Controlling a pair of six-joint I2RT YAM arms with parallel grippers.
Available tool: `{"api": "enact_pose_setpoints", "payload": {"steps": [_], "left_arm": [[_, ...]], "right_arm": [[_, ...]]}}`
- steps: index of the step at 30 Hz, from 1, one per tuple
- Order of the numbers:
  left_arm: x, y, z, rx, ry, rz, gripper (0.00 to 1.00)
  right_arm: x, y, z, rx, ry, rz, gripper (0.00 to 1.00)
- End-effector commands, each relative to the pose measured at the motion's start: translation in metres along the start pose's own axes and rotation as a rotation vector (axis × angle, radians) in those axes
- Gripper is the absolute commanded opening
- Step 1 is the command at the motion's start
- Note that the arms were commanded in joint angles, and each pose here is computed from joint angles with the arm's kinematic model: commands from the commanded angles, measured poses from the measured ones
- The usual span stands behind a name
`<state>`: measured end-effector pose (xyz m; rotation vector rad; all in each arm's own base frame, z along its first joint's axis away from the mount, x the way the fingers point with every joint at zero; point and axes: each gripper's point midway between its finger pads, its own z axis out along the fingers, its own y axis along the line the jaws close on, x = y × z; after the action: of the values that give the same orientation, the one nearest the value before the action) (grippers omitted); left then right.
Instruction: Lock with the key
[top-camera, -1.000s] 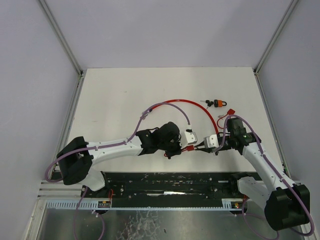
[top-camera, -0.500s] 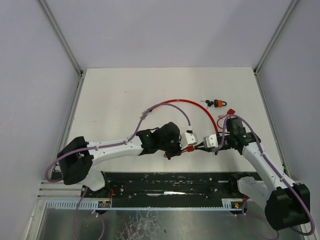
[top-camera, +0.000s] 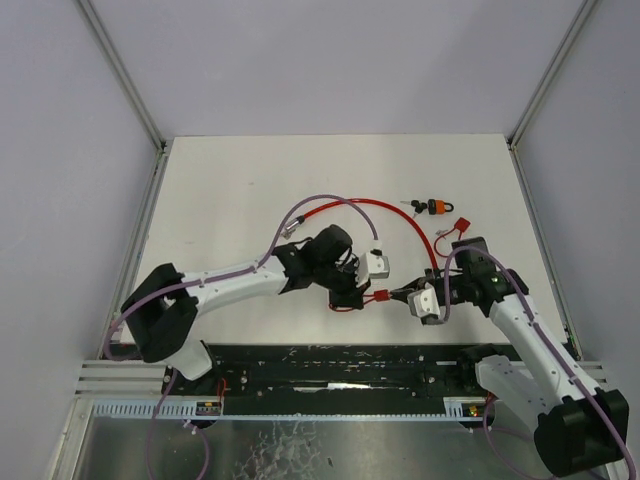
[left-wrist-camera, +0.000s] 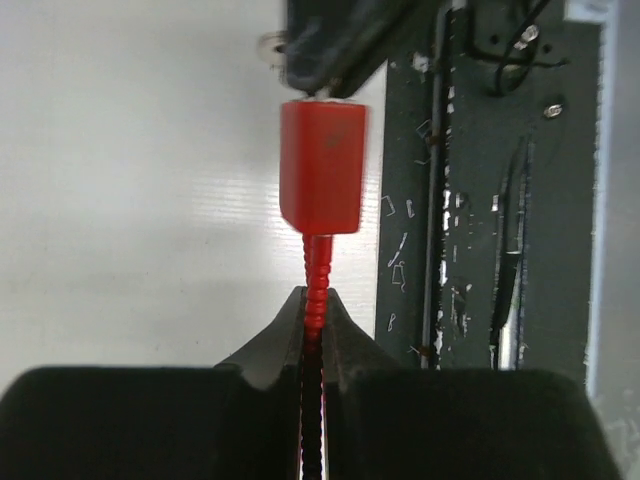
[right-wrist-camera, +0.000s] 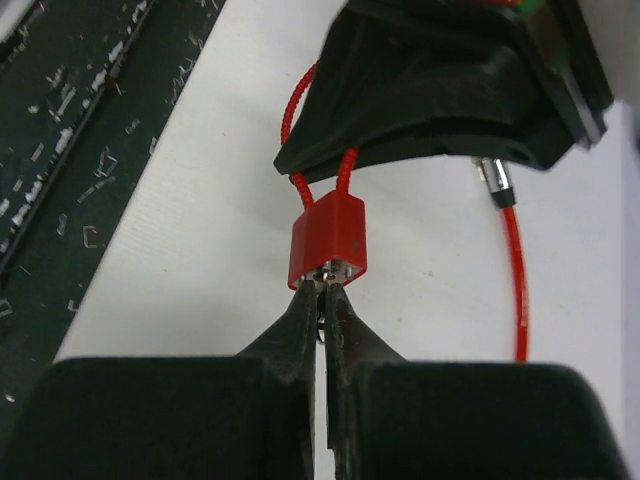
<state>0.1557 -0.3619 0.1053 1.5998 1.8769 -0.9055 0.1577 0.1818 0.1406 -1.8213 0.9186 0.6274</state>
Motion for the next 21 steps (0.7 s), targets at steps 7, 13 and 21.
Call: {"api": "enact_pose_setpoints", "payload": {"steps": [7, 13, 21], "left_arm": [[-0.017, 0.012, -0.001, 0.262, -0.108, -0.119, 0.00], [-0.016, 0.047, -0.011, -0.274, -0.101, 0.213, 0.00], [-0.024, 0.046, -0.040, -0.563, -0.192, 0.620, 0.00]], "right_arm": [[-0.006, -0.004, -0.003, 0.008, 0.035, -0.038, 0.00], [-0.014, -0.022, -0.002, 0.047, -0.008, 0.230, 0.00], [-0.022, -0.035, 0.003, 0.034, -0.067, 0.525, 0.00]]}}
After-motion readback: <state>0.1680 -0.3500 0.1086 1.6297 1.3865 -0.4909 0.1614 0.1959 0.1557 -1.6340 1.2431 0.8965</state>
